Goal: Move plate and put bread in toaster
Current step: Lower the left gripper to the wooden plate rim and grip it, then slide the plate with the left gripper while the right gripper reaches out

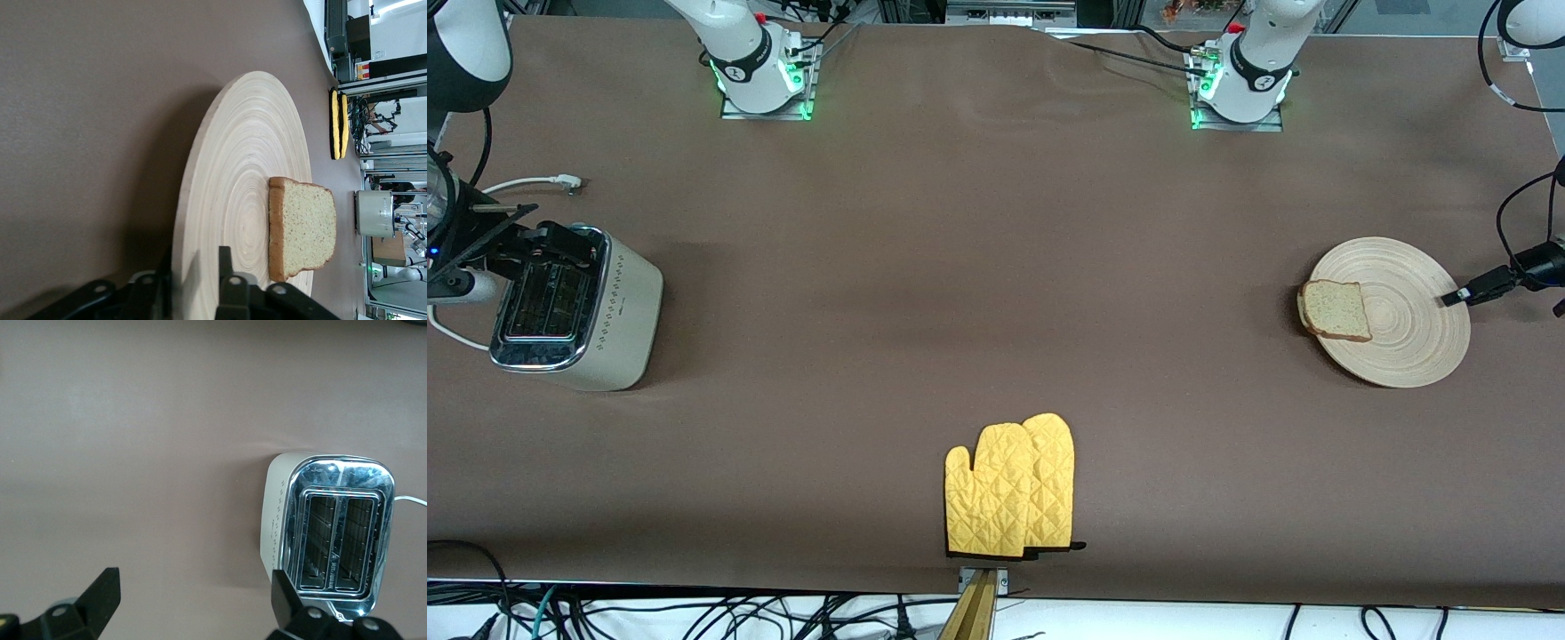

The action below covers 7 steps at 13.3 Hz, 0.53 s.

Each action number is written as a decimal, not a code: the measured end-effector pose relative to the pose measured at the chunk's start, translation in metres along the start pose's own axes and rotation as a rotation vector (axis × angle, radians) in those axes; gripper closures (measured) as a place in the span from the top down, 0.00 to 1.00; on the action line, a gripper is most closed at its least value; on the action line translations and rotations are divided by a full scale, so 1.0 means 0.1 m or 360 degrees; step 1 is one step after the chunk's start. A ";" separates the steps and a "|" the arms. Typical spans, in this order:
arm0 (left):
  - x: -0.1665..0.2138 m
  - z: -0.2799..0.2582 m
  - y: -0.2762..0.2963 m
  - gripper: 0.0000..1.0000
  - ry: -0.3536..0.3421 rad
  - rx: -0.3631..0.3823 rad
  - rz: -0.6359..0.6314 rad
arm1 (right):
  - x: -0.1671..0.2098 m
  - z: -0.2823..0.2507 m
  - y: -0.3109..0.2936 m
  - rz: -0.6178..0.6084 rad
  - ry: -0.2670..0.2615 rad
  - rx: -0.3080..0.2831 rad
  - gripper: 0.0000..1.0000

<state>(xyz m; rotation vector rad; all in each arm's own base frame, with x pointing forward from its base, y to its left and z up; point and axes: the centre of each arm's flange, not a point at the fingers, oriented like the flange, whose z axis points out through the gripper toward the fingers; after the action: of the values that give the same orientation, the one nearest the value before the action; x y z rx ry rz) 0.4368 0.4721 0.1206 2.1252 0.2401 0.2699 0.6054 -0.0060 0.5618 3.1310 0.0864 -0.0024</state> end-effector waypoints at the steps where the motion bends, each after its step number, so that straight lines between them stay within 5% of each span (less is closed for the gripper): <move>1: 0.00 -0.01 0.00 0.15 0.0000 0.0001 -0.0002 | 0.00 0.00 0.00 0.0000 -0.0001 0.0000 1.00; 7: 0.01 -0.02 0.02 0.09 -0.0003 -0.0016 -0.0017 | 0.01 0.01 0.00 0.0000 -0.0004 0.0000 1.00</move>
<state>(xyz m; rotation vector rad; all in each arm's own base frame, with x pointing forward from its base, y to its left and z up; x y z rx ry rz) 0.4370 0.4726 0.1232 2.1136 0.2484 0.2622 0.6060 -0.0061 0.5604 3.1311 0.0862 -0.0061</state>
